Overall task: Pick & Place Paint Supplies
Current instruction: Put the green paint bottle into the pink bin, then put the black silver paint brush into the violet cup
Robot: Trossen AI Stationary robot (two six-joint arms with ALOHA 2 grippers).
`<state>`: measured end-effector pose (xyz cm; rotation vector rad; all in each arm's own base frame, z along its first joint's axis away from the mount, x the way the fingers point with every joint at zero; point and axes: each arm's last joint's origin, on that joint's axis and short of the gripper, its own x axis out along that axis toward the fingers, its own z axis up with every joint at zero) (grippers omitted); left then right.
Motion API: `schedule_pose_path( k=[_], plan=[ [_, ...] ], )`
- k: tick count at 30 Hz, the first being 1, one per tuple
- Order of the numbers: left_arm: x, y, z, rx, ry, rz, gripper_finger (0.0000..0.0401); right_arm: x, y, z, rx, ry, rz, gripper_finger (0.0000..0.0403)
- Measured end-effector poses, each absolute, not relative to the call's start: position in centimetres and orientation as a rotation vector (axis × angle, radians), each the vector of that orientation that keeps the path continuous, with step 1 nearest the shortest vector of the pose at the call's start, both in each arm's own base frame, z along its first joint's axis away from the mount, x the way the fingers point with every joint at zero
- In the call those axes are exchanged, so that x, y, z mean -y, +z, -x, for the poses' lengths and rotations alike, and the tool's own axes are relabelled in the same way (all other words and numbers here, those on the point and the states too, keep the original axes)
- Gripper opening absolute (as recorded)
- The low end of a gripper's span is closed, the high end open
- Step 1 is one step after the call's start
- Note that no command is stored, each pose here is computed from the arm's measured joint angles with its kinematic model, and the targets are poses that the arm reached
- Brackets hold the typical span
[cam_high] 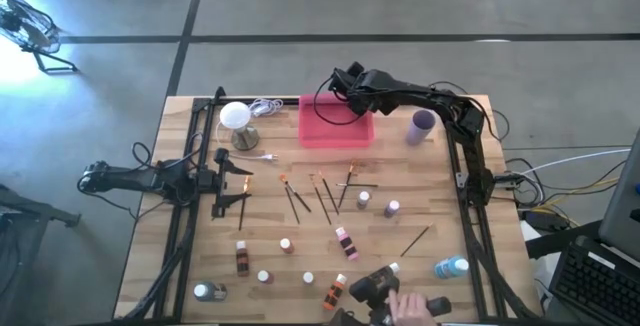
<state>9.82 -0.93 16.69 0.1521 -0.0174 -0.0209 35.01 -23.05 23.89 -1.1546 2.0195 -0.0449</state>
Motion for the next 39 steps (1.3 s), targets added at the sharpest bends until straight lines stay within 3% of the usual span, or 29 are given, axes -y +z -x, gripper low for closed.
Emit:
schedule_pose_path(
  k=[3,14,23,28,32,39],
  plan=[
    [0.9,16.7,-9.8,0.017,-0.021,-0.152,0.0282,23.0,23.9,-35.0,-2.026,-0.052,1.153,0.0114],
    [0.9,16.7,-9.8,0.017,-0.021,-0.152,0.0282,22.5,24.9,-34.9,-2.001,-0.106,1.153,0.0197],
    [0.9,16.7,-9.8,0.017,-0.021,-0.152,0.0282,20.7,29.0,-34.0,-1.933,-0.315,1.164,0.0203],
    [0.9,16.7,-9.8,0.017,-0.021,-0.152,0.0282,18.8,33.2,-32.4,-1.730,-0.595,1.025,0.0178],
    [0.9,16.7,-9.8,0.017,-0.021,-0.152,0.0282,17.0,36.9,-30.4,-1.432,-0.835,0.761,0.0154],
    [0.9,16.7,-9.8,0.017,-0.021,-0.152,0.0282,14.0,42.1,-26.1,-0.918,-0.785,0.206,0.0106]
  ],
)
